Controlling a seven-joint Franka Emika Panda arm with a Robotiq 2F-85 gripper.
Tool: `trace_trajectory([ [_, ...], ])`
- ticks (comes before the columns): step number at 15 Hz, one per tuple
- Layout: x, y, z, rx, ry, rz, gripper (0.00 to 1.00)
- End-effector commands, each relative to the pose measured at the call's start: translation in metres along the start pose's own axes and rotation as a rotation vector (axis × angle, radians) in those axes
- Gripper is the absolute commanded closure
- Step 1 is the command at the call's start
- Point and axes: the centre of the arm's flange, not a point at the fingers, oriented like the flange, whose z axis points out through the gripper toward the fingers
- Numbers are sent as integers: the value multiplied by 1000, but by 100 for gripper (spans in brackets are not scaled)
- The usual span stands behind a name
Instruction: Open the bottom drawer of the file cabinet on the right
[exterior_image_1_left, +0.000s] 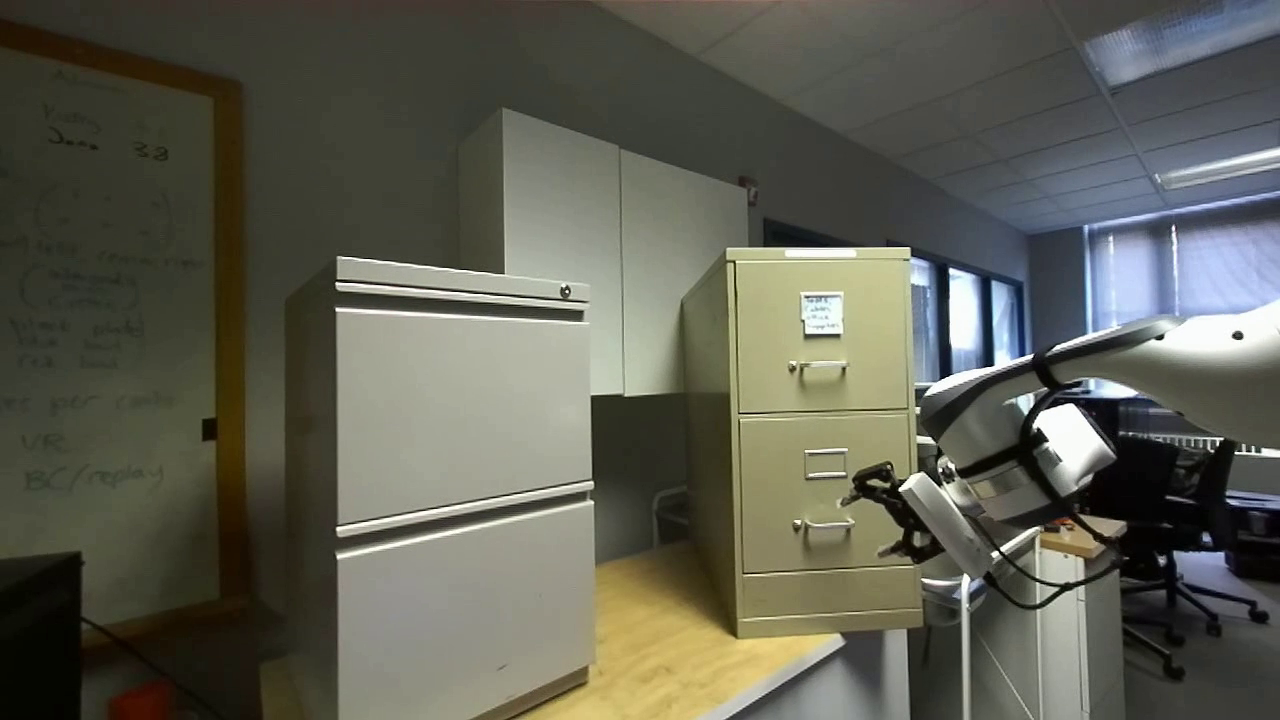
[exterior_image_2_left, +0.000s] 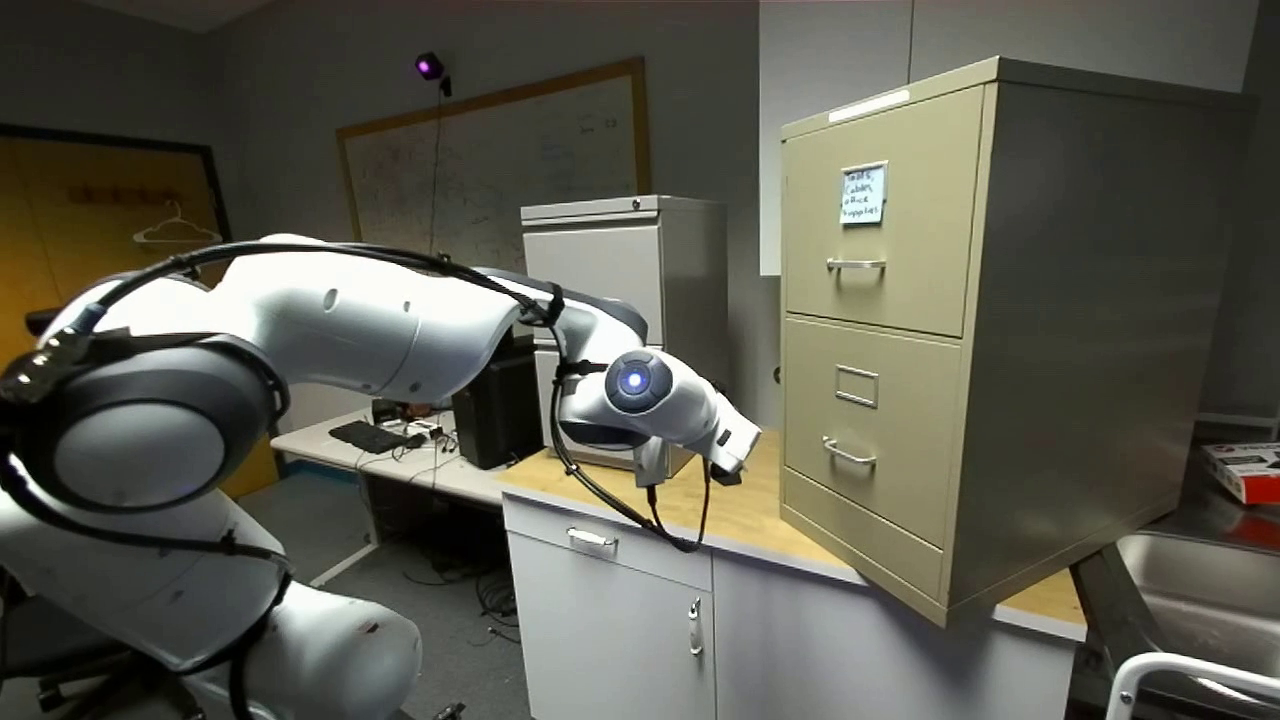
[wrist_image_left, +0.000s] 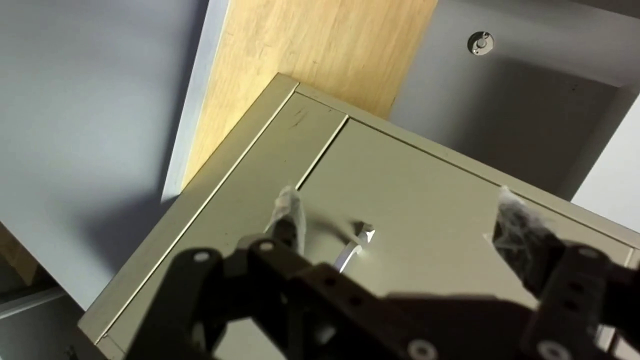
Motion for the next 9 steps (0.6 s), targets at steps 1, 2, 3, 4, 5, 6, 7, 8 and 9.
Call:
trace_trajectory([
  [1,3,9,18,-37,23,83,0],
  [2,10,15,21,-40,29,110,0],
  [3,16,20,22,-58,45,136,0],
  [4,23,24,22,-70,58,153,0],
  [5,29,27,22,-84,72,166,0],
  [6,39,30,24,-94,90,180,0],
  [7,48,31,25,-106,102,196,0],
  [8,56,30,25,-114,116,210,0],
  [9,67,27,26,-117,132,220,0],
])
